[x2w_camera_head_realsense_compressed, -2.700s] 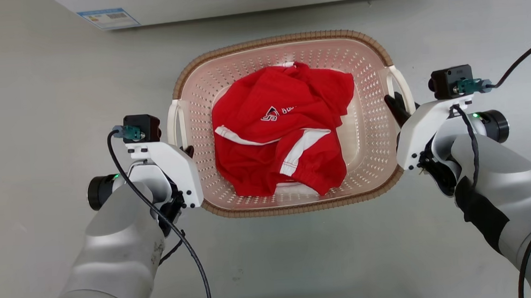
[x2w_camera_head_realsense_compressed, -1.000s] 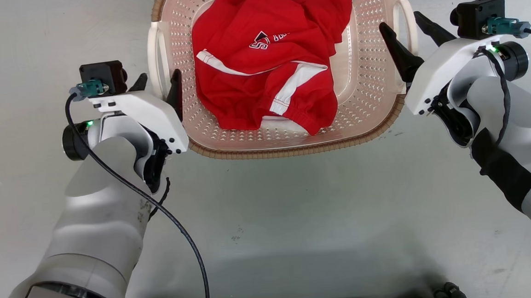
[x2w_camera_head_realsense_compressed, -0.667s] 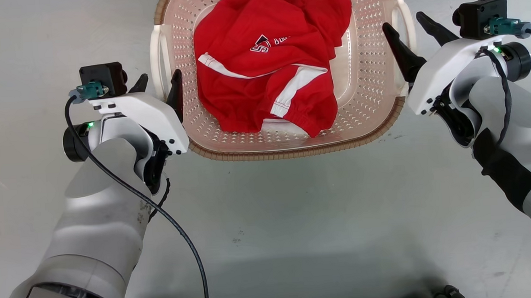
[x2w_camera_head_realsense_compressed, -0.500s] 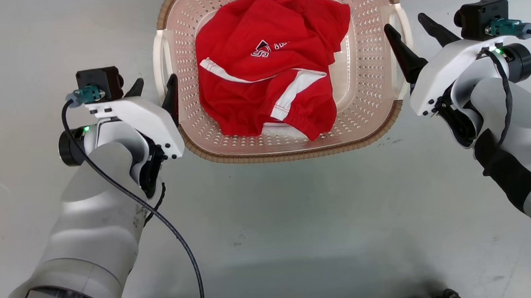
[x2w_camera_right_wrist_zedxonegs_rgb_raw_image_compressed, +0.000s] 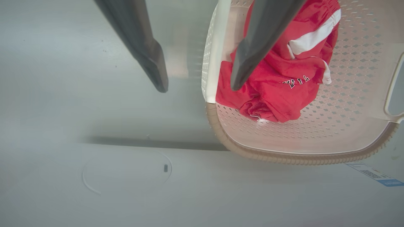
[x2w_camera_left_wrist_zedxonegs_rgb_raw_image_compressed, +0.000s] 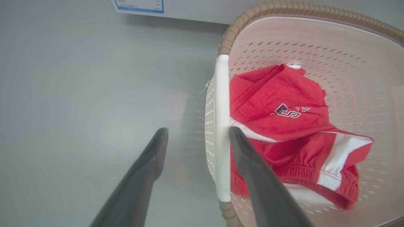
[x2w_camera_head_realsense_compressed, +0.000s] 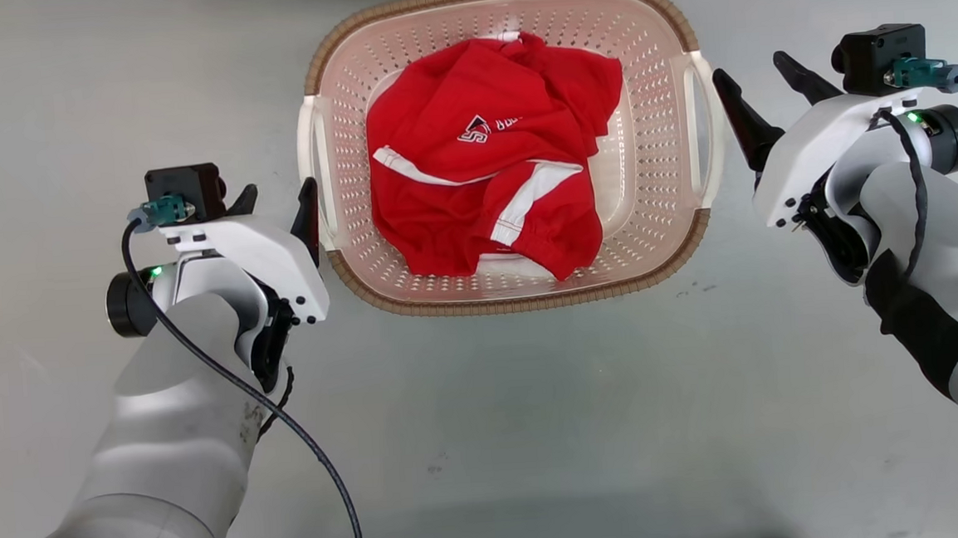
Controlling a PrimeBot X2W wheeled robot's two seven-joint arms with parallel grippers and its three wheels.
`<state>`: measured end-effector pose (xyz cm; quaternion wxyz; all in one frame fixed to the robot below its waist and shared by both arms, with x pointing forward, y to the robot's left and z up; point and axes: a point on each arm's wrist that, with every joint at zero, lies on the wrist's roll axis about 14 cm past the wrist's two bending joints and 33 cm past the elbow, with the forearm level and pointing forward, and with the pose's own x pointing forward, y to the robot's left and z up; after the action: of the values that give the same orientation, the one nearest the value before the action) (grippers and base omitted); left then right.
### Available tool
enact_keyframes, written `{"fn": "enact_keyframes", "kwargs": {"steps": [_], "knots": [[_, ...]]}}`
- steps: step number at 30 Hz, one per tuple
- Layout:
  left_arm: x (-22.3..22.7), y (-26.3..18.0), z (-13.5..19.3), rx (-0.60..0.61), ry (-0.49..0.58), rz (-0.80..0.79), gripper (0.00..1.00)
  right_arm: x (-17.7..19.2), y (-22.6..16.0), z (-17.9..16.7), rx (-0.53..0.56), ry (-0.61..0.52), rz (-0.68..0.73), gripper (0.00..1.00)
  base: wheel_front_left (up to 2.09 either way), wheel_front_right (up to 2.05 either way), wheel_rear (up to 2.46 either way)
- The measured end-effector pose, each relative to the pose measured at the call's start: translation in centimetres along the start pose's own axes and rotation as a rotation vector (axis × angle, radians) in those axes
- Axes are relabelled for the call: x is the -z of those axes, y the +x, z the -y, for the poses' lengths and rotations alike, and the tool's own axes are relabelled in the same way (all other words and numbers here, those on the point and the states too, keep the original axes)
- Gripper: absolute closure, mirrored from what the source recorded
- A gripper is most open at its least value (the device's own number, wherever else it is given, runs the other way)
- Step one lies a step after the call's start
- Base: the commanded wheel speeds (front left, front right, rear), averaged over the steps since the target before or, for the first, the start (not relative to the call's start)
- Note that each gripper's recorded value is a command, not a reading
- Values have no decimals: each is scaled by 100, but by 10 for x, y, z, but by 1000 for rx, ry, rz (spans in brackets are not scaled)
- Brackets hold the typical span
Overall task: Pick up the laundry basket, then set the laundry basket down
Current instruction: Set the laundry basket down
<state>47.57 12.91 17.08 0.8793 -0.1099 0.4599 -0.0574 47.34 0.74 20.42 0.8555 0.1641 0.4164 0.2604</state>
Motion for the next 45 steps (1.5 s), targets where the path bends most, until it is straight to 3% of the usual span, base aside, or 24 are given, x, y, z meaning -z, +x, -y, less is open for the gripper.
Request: {"fn": "enact_keyframes", "kwargs": {"steps": [23,33,45], "knots": [[-39,-75,-14,-61,39,158,0,-54,-52,-34,15,-73,139,0,0,0,0],[-96,-121,1,-15,94,366,0,-131,-97,-74,-65,-197,381,0,0,0,0],[-106,-205,-11,-36,119,592,0,-161,-177,-112,-108,-231,633,0,0,0,0]]}}
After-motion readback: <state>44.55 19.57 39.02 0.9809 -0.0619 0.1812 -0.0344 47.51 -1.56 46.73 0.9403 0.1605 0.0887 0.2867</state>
